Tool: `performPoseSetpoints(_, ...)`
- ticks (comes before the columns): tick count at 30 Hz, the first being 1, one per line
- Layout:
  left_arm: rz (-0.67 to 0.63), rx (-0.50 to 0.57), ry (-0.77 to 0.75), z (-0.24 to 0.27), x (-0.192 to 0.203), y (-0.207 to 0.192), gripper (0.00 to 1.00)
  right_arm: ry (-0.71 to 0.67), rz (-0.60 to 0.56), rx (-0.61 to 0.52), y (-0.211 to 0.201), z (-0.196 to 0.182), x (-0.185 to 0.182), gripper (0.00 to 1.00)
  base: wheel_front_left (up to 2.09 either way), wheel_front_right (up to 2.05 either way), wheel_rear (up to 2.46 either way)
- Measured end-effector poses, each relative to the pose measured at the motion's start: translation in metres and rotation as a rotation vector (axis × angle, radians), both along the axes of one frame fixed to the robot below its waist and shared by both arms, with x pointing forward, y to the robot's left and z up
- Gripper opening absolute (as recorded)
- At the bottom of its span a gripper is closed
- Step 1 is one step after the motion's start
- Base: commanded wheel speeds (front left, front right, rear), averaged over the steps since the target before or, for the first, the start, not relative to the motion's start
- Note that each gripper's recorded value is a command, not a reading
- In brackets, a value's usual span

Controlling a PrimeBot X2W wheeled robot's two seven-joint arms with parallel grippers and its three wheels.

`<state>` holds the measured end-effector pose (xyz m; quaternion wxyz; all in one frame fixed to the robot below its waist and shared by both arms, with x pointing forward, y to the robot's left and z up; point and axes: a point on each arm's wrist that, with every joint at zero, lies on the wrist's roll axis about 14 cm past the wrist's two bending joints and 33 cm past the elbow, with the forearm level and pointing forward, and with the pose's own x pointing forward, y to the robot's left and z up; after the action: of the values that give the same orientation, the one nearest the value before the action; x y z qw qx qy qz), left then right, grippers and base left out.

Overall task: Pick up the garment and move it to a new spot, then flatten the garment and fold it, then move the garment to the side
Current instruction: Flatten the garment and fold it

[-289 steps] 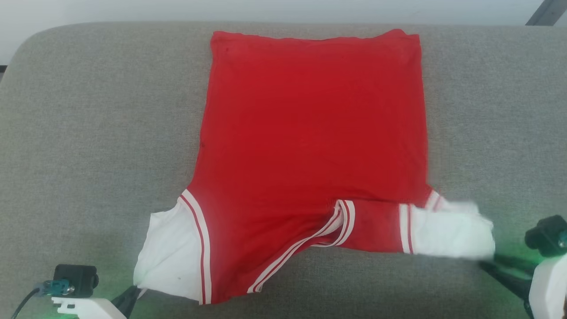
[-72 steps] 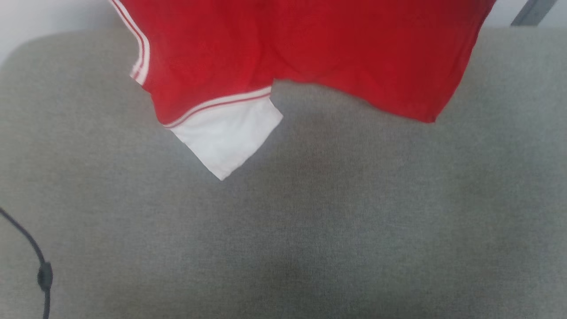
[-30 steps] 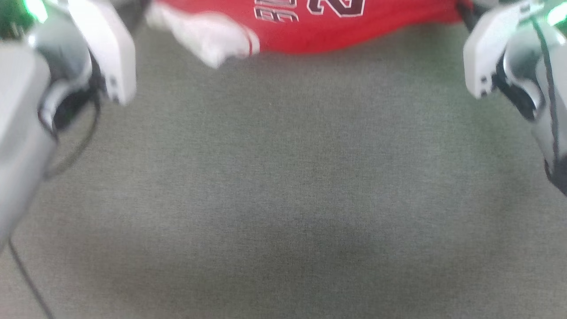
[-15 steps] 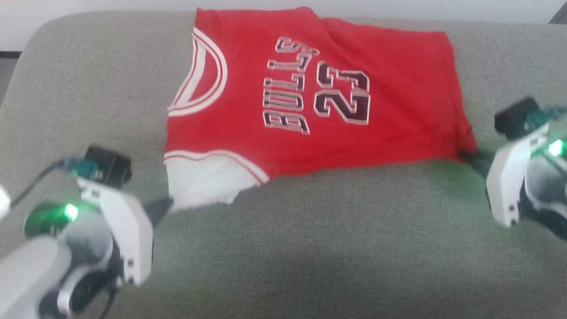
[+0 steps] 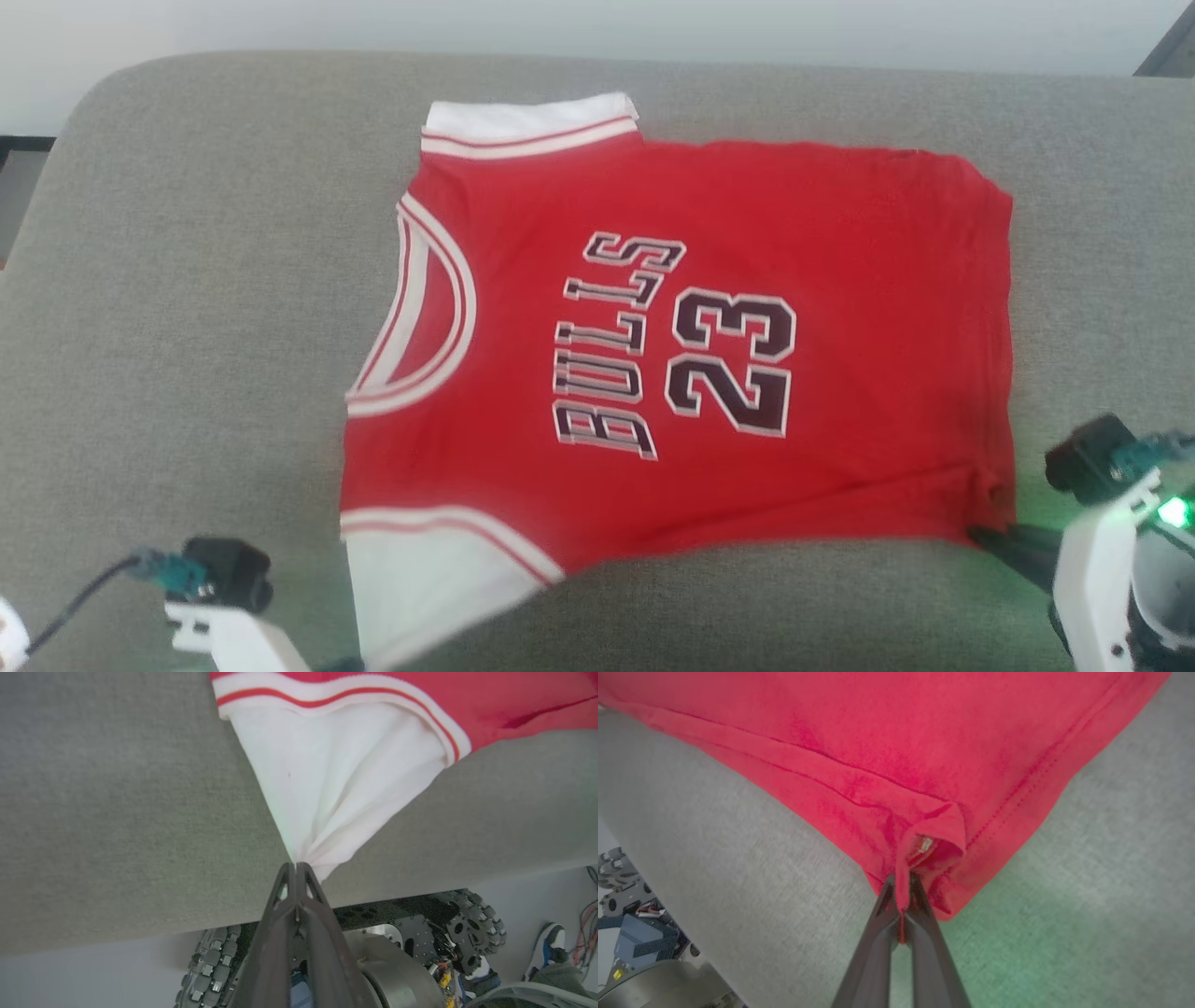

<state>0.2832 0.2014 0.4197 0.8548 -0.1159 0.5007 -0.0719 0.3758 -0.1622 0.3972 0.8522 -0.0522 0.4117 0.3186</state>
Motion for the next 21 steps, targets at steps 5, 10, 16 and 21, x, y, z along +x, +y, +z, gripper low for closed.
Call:
performPoseSetpoints(5, 0.019, -0.025, 0.069, -0.004, -0.021, -0.005, 0.0, 0.032, 0.007, 0.0, -0.007, -0.002, -0.021, 0.0, 0.0, 0.0, 0.0)
performPoseSetpoints(10, -0.002, 0.008, 0.02, 0.007, -0.013, 0.0, 0.0, 0.023, -0.02, 0.031, -0.009, 0.003, -0.022, 0.0, 0.0, 0.0, 0.0)
performPoseSetpoints(16, -0.084, 0.114, -0.195, 0.049, 0.035, 0.014, 0.0, -0.047, -0.063, 0.041, -0.016, 0.018, -0.005, 0.0, 0.0, 0.0, 0.0)
performPoseSetpoints(21, -0.175, 0.211, -0.358, 0.084, 0.081, 0.023, 0.0, -0.126, -0.099, 0.046, -0.017, 0.034, 0.02, 0.0, 0.0, 0.0, 0.0)
